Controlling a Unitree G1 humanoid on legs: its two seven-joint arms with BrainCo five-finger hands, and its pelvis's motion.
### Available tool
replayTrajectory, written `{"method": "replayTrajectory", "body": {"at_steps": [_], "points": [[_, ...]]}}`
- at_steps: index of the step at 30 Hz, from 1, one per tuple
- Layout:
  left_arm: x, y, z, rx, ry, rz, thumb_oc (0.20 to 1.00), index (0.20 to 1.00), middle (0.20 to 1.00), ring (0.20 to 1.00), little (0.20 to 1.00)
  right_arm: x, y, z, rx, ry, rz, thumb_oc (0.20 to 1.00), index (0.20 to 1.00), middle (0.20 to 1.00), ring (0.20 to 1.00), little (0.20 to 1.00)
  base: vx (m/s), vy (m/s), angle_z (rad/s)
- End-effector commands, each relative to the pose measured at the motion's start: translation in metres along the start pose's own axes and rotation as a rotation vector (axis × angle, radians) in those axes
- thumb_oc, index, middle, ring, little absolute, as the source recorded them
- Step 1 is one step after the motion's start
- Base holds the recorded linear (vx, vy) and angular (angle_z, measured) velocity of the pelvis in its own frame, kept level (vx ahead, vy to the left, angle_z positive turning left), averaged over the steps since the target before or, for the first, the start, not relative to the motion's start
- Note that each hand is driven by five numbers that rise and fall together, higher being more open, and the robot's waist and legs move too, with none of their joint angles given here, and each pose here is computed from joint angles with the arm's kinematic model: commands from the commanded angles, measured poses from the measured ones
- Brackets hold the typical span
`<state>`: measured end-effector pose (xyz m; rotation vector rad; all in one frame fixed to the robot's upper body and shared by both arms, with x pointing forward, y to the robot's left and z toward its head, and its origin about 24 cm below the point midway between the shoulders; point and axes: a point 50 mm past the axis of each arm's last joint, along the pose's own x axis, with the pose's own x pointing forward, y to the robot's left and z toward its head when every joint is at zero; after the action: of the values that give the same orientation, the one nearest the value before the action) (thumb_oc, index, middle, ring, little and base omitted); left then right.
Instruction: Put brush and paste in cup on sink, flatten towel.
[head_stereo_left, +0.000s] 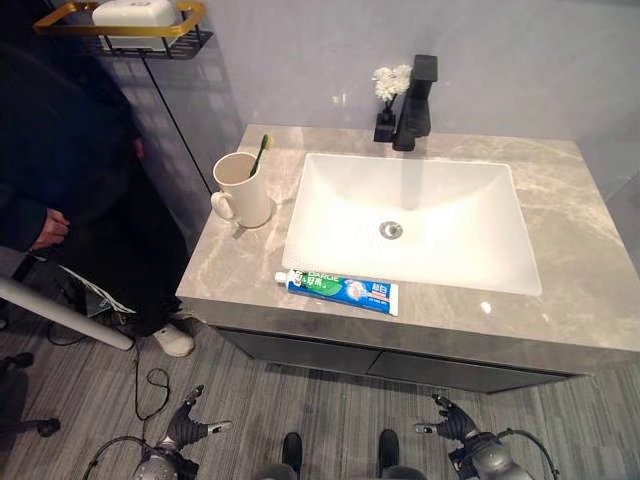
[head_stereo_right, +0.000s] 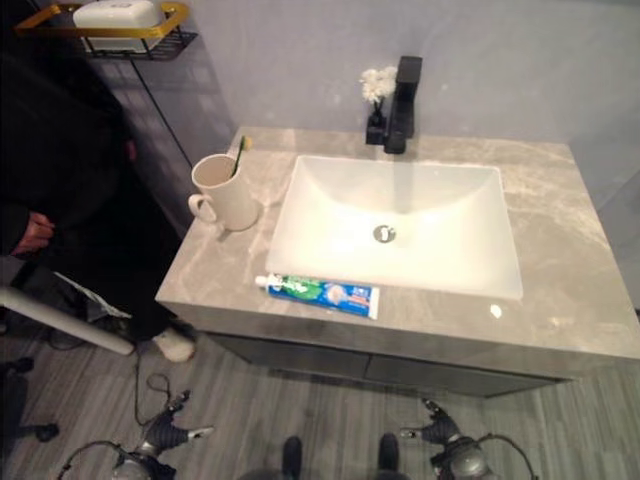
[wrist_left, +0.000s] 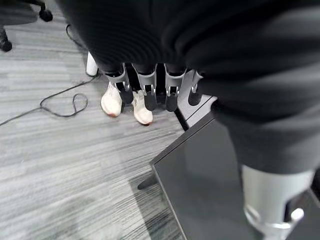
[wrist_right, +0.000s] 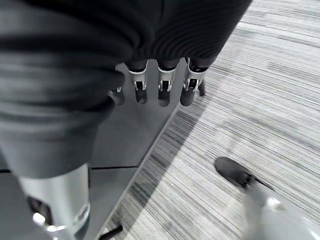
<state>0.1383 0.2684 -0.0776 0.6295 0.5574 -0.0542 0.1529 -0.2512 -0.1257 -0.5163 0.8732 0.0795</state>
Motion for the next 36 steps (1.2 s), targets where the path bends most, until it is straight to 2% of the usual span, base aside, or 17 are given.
{"method": "replayTrajectory", "body": {"at_steps": [1,5,9,12,15,16,19,21,24,36], "points": [[-0.011,0.026,0.022,0.158,-0.193,-0.014,1.0,1.0,1.0,1.0,1.0,0.002,-0.016,-0.007,-0.02,0.048,-0.085,1.0,1.0,1.0,1.0,1.0,-0.02,-0.033,0.16],[-0.032,0.044,0.041,0.328,-0.338,-0.086,1.0,1.0,1.0,1.0,1.0,-0.002,-0.021,-0.025,-0.071,0.139,-0.117,1.0,1.0,1.0,1.0,1.0,0.0,-0.031,0.08],[-0.057,0.07,0.075,0.527,-0.524,-0.088,1.0,1.0,1.0,1.0,1.0,-0.006,-0.03,-0.031,-0.16,0.135,-0.137,1.0,1.0,1.0,1.0,1.0,-0.03,-0.019,0.19],[-0.076,0.09,0.092,0.571,-0.597,-0.036,1.0,1.0,1.0,1.0,1.0,-0.019,-0.035,-0.052,-0.248,0.158,-0.099,1.0,1.0,1.0,1.0,1.0,0.04,-0.03,0.09],[-0.085,0.118,0.125,0.601,-0.691,0.091,1.0,1.0,1.0,1.0,1.0,-0.032,-0.038,-0.079,-0.205,0.274,-0.117,1.0,1.0,1.0,1.0,1.0,0.03,-0.041,0.18],[-0.086,0.119,0.126,0.602,-0.689,0.091,1.0,1.0,1.0,1.0,1.0,-0.031,-0.038,-0.078,-0.204,0.273,-0.116,1.0,1.0,1.0,1.0,1.0,0.01,-0.034,0.12],[-0.089,0.147,0.157,0.498,-0.79,0.284,1.0,1.0,1.0,1.0,1.0,-0.031,-0.038,-0.08,-0.145,0.317,-0.146,1.0,1.0,1.0,1.0,1.0,-0.01,-0.013,0.02],[-0.09,0.158,0.168,0.44,-0.833,0.352,1.0,1.0,1.0,1.0,1.0,-0.028,-0.038,-0.076,-0.121,0.315,-0.144,1.0,1.0,1.0,1.0,1.0,-0.03,-0.011,0.02],[-0.097,0.182,0.203,0.359,-0.963,0.427,1.0,1.0,1.0,1.0,1.0,-0.017,-0.034,-0.052,-0.125,0.219,-0.093,1.0,1.0,1.0,1.0,1.0,-0.02,-0.007,-0.2],[-0.082,0.186,0.243,0.305,-1.064,0.308,1.0,1.0,1.0,1.0,1.0,-0.014,-0.038,-0.047,-0.101,0.21,-0.093,1.0,1.0,1.0,1.0,1.0,-0.02,0.011,-0.14]]}}
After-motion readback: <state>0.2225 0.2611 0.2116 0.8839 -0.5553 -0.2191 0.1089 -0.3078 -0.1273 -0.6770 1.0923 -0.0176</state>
